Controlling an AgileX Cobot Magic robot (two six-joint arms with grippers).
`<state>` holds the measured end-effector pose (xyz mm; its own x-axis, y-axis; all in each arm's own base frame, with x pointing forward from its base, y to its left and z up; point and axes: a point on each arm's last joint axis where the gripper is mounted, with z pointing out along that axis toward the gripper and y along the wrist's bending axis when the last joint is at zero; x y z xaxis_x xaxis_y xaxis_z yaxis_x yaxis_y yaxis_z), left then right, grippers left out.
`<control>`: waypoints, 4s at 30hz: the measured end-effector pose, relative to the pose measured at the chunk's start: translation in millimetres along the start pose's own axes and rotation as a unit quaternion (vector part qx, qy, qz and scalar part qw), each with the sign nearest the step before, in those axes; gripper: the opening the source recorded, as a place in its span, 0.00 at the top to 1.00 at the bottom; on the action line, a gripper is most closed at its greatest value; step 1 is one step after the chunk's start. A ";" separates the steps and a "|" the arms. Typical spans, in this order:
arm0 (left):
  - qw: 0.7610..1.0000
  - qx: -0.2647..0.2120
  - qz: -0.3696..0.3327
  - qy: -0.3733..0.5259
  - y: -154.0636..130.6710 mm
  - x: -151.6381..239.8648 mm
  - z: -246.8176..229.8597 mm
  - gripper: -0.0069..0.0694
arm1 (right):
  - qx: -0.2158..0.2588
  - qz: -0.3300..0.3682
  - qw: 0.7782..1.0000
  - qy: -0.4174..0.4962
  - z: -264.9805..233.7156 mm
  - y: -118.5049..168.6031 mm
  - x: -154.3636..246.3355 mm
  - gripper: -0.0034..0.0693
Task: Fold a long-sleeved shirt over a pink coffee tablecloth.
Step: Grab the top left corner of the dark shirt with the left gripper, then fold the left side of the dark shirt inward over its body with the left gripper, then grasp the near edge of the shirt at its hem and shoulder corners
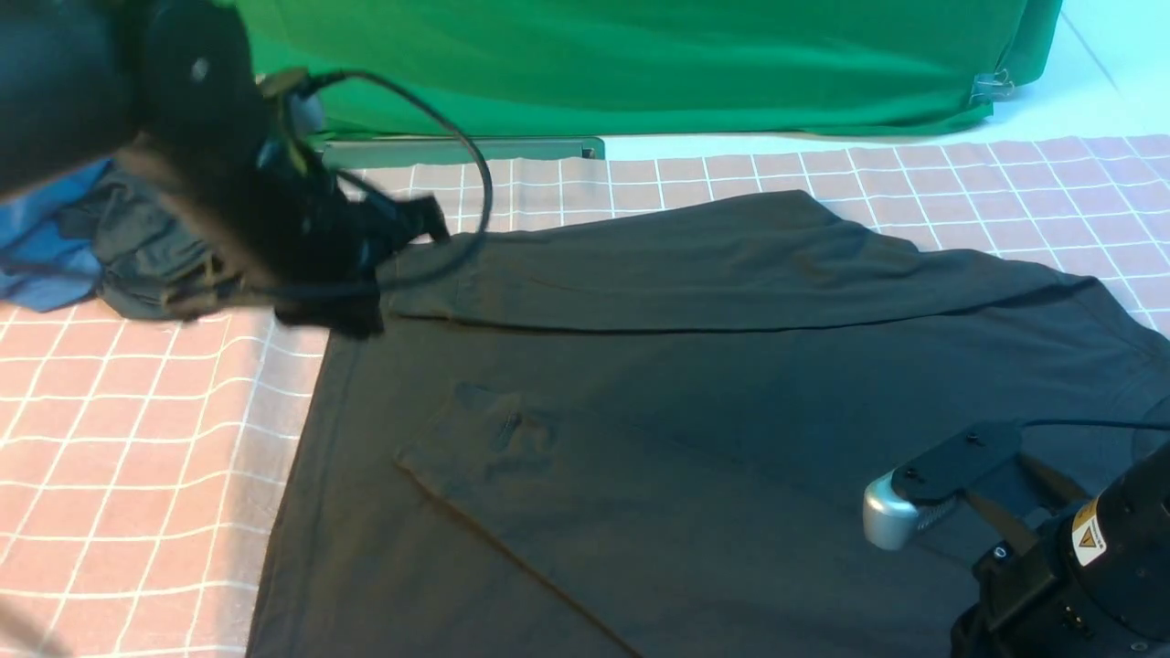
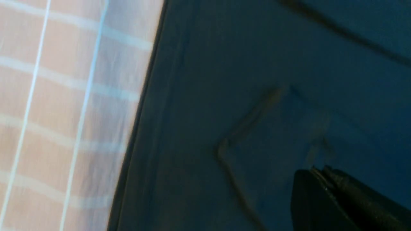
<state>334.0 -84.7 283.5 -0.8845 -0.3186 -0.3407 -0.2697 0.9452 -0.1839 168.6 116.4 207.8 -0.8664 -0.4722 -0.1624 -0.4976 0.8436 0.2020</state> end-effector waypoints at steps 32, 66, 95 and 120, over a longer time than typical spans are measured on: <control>0.998 0.013 0.067 -0.007 1.8 -64.0 154.7 0.70 | 0.000 -0.002 1.000 0.002 0.0 0.1 0.4 0.87; 0.994 0.006 0.073 0.085 13.7 24.1 -6.7 0.87 | 0.155 0.092 0.978 -0.103 -52.4 -74.5 -30.7 0.86; 0.982 -0.067 0.076 0.158 23.9 68.8 5.3 0.81 | 0.161 0.096 0.977 -0.099 -54.4 -82.4 -27.8 0.85; 0.961 -0.107 0.025 0.253 92.2 176.3 8.6 0.53 | 0.160 0.096 0.978 -0.094 -54.1 -82.2 -26.8 0.83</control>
<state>156.4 -54.3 198.5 -0.9558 -0.2478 0.1585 -0.2455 0.9688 0.0343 230.5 45.9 247.9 -0.9049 -0.2674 -0.3312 -0.2617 0.9631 -0.0625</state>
